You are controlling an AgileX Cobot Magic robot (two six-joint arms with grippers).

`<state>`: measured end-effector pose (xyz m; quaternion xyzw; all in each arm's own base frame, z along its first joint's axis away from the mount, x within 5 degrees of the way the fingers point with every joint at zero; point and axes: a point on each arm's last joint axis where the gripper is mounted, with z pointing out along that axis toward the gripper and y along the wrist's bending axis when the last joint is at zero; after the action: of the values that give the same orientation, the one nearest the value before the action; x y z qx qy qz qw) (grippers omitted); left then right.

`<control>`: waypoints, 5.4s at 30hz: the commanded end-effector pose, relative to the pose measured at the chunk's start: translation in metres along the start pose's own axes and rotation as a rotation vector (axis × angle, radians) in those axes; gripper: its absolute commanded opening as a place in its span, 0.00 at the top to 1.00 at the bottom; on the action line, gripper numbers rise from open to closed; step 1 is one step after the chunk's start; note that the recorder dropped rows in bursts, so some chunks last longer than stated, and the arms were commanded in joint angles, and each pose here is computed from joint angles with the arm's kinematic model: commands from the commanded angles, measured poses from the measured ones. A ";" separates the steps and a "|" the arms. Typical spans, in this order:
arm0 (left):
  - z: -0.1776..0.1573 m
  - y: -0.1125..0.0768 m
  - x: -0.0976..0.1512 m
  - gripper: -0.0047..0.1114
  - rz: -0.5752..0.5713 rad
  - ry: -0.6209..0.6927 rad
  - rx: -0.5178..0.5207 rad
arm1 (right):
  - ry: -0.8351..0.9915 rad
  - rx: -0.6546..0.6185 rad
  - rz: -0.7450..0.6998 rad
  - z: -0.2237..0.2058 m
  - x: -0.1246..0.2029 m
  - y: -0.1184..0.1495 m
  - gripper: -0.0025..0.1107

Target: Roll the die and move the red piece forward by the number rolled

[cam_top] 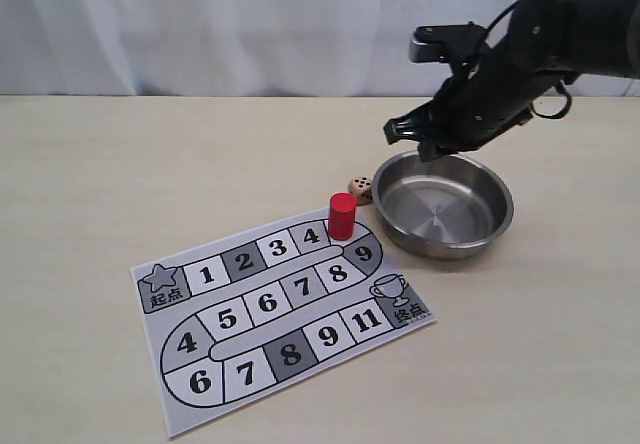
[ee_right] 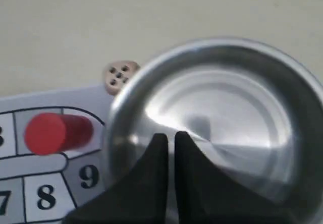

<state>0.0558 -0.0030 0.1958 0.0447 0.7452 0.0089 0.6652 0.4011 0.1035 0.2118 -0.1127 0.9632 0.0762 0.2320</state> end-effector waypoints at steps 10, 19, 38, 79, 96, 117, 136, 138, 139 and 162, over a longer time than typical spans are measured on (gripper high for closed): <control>0.000 0.000 0.000 0.96 -0.005 -0.006 0.003 | 0.256 0.220 0.066 -0.025 0.035 -0.111 0.94; 0.000 0.000 0.000 0.96 -0.005 -0.006 0.003 | 0.226 0.192 0.093 -0.039 0.034 -0.105 0.94; 0.000 0.000 0.000 0.96 -0.007 -0.006 0.003 | -0.100 0.202 0.048 -0.188 0.087 -0.056 0.94; 0.000 0.000 0.000 0.96 -0.005 -0.006 0.003 | -1.105 0.349 -0.065 -0.389 0.356 0.045 0.94; 0.000 0.000 0.000 0.96 -0.007 -0.006 0.003 | -1.052 0.443 -0.100 -0.264 0.310 0.002 0.94; 0.000 0.000 0.000 0.96 -0.007 -0.006 0.003 | -0.994 0.415 -0.131 -0.159 0.323 -0.015 0.94; 0.000 0.000 0.000 0.96 -0.005 -0.006 0.003 | -1.006 0.414 -0.128 -0.160 0.323 -0.015 0.94; 0.000 0.000 0.000 0.96 -0.005 -0.006 0.003 | -1.009 0.408 -0.117 -0.160 0.323 -0.015 0.94; 0.000 0.000 0.000 0.96 -0.005 -0.006 0.003 | -1.012 0.399 -0.102 -0.160 0.323 -0.015 0.94; 0.000 0.000 0.000 0.96 -0.007 -0.006 0.003 | -1.030 0.348 -0.012 -0.160 0.323 -0.015 0.94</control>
<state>0.0558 -0.0030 0.1958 0.0454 0.7452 0.0096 0.6652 0.0566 -0.0013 0.2015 -0.0276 0.7241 -0.0414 0.6879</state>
